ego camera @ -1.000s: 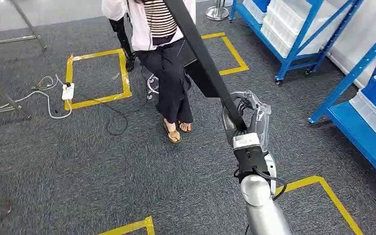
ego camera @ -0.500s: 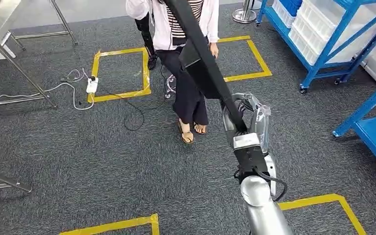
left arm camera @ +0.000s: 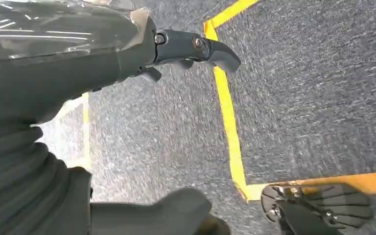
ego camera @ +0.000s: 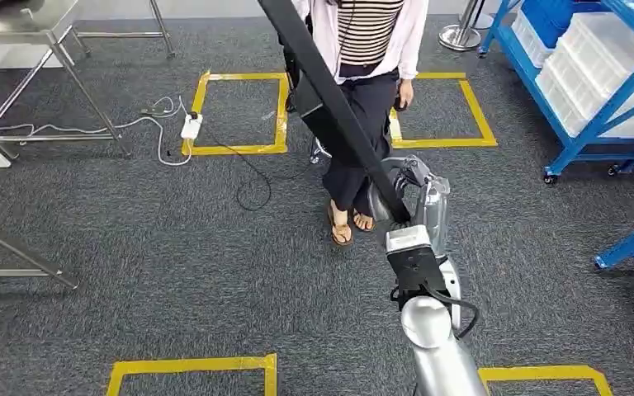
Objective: Take the parts from the cabinet and place them on the table.
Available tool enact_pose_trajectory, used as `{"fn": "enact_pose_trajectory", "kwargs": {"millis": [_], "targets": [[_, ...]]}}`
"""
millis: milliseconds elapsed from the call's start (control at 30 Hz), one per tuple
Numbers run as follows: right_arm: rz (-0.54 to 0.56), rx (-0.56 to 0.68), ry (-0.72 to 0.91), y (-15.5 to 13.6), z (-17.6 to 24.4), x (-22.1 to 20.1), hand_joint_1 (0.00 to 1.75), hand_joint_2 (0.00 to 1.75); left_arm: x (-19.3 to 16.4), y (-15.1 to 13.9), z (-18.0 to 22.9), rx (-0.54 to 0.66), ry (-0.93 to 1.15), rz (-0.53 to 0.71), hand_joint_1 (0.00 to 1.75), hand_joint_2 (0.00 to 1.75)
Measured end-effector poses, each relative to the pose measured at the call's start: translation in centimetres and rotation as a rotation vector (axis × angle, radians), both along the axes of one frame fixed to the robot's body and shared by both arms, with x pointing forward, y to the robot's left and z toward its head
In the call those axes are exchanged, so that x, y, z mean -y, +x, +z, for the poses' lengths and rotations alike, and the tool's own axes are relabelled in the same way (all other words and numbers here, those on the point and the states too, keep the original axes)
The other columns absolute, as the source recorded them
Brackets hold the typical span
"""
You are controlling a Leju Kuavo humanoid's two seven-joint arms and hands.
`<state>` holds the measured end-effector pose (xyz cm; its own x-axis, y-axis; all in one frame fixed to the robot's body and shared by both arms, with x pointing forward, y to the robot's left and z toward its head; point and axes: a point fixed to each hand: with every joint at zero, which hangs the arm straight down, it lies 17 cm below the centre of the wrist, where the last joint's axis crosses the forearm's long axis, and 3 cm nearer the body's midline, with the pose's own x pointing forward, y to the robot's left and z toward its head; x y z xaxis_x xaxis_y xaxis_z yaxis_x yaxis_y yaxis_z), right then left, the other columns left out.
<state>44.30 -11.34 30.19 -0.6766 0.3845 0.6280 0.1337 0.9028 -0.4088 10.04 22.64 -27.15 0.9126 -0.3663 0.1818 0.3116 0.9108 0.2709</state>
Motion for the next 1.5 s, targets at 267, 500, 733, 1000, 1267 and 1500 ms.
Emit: {"fn": "enact_pose_trajectory", "kwargs": {"millis": [267, 500, 733, 1000, 1267, 1500], "targets": [[-0.002, -0.015, -0.010, 0.1, -0.8, 0.2, 1.75, 1.75, 0.3, -0.2, 0.0, -0.004, -0.005, -0.001, 0.00, 1.75], [0.005, -0.011, -0.004, 0.0, -0.4, -0.3, 1.75, 1.75, 0.3, -0.6, -0.1, -0.009, -0.004, 0.000, 0.00, 1.75], [0.005, -0.011, -0.004, 0.1, -0.4, -0.3, 1.75, 1.75, -0.1, -0.4, -0.1, -0.005, 0.001, 0.003, 0.00, 1.75], [0.010, -0.002, -0.003, 0.1, 0.1, -0.5, 1.75, 1.75, -0.1, 0.0, 0.0, 0.003, 0.003, 0.009, 0.00, 1.75], [0.005, -0.014, -0.018, 0.3, -0.6, -0.2, 1.75, 1.75, 0.2, -0.1, 0.0, 0.001, -0.003, 0.009, 0.00, 1.75], [0.011, -0.013, -0.014, 0.4, -0.4, -0.5, 1.75, 1.75, 0.1, -0.7, -0.1, -0.006, 0.002, 0.011, 0.00, 1.75]]}}
